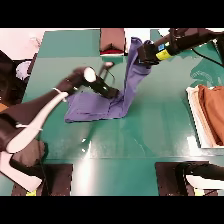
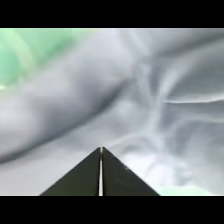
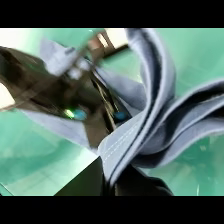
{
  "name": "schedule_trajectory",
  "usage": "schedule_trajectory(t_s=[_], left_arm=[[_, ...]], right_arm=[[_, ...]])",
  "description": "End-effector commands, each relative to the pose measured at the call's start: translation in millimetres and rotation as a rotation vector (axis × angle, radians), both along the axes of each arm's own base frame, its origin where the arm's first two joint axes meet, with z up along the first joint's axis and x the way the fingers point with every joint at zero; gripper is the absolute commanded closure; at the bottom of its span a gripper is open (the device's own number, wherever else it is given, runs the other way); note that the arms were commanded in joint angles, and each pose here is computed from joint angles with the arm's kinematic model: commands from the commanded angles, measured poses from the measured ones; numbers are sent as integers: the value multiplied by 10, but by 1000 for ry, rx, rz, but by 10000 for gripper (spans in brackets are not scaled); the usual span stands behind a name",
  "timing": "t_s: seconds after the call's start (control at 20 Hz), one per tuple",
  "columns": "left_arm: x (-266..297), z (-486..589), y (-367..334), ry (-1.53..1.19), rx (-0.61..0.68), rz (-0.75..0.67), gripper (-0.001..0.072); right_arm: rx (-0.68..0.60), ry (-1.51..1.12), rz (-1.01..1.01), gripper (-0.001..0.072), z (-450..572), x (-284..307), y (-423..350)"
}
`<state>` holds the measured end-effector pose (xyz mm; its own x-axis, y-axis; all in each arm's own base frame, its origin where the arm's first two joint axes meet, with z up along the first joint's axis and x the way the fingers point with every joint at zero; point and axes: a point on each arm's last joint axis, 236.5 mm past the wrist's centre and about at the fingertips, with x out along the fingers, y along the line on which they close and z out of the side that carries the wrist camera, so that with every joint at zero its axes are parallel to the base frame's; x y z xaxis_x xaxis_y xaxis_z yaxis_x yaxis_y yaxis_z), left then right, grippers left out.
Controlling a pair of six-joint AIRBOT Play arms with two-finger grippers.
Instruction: Fold the shirts.
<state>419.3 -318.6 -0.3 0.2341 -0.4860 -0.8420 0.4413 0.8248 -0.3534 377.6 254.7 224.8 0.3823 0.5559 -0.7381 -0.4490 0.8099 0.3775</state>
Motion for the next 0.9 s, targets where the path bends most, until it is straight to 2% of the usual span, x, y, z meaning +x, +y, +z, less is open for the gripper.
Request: schedule_trajectory(t_s=[0.0, 0.2, 0.35, 0.4, 0.45, 0.5, 0.65, 0.85], left_arm=[[236, 600, 929, -122, 116, 91, 675], [326, 1419, 2017, -302, 217, 249, 675], [209, 1858, 2493, -375, 223, 351, 675], [167, 1950, 2591, -389, 224, 372, 675], [128, 2011, 2648, -398, 226, 385, 675], [84, 2052, 2675, -400, 227, 390, 675], [7, 2009, 2703, -370, 248, 384, 675], [-22, 1986, 2689, -354, 244, 380, 675]], right_arm=[[31, -14, 42, 694, -46, -10, 360], [132, 39, 169, 693, -352, -173, 1264], [218, 63, 236, 690, -731, -292, 2049], [241, 29, 267, 644, -844, -312, 2297], [271, -7, 294, 484, -933, -329, 2526], [293, -21, 309, 380, -1025, -349, 2701], [219, 25, 364, 373, -1166, -404, 2665], [-27, 34, 283, 373, -1243, -99, 1688]])
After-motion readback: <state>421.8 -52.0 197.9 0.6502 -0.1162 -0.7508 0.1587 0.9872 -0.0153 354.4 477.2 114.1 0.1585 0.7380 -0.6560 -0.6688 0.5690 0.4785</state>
